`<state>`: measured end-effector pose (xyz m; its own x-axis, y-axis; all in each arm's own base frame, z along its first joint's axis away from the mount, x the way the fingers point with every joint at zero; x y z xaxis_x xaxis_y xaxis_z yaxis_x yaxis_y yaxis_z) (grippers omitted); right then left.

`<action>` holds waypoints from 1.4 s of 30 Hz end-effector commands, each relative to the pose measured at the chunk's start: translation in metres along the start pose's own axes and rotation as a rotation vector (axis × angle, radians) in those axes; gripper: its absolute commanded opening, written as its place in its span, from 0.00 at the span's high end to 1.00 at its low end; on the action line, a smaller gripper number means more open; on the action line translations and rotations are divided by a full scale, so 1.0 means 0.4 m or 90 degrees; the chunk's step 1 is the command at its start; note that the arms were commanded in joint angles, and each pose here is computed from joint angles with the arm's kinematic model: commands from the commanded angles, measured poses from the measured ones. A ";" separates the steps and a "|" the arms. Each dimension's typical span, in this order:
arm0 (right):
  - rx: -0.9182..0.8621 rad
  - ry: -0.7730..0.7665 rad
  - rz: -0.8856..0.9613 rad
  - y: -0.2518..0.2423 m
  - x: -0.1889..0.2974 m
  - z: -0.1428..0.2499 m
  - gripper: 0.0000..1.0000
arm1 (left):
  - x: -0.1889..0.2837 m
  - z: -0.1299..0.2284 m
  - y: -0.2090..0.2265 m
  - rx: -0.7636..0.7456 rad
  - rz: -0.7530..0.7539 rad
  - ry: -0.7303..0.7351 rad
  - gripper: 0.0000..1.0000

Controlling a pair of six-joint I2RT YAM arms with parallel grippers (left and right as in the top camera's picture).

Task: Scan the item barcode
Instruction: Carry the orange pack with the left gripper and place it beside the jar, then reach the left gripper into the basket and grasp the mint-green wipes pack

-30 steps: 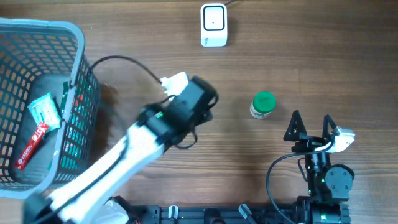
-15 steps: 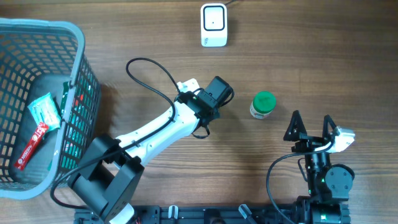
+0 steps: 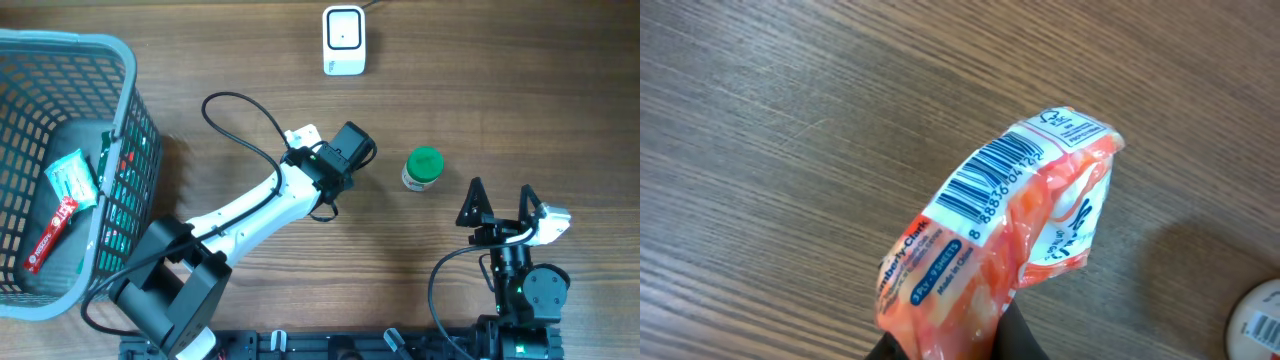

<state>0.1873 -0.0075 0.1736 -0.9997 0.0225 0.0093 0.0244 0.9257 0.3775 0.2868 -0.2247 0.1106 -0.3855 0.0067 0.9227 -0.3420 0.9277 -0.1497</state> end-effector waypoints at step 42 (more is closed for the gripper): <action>0.011 -0.005 0.000 0.001 0.001 -0.002 0.00 | 0.662 -0.453 0.677 0.501 -0.054 -0.536 0.00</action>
<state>0.1873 -0.0075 0.1735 -0.9997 0.0225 0.0097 0.0245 0.9258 0.3772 0.2559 0.0585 0.3882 -0.7636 -0.5053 0.4021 -0.6432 0.5401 -0.5427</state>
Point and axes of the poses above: each gripper's point midway between its finger pads, its own x axis back along the fingers, its own y axis along the line the jaws close on, z = x × y, the point moved 6 cm from there along x, back along the fingers, and after that the axes turned 3 degrees about -x, right-handed, at the moved point
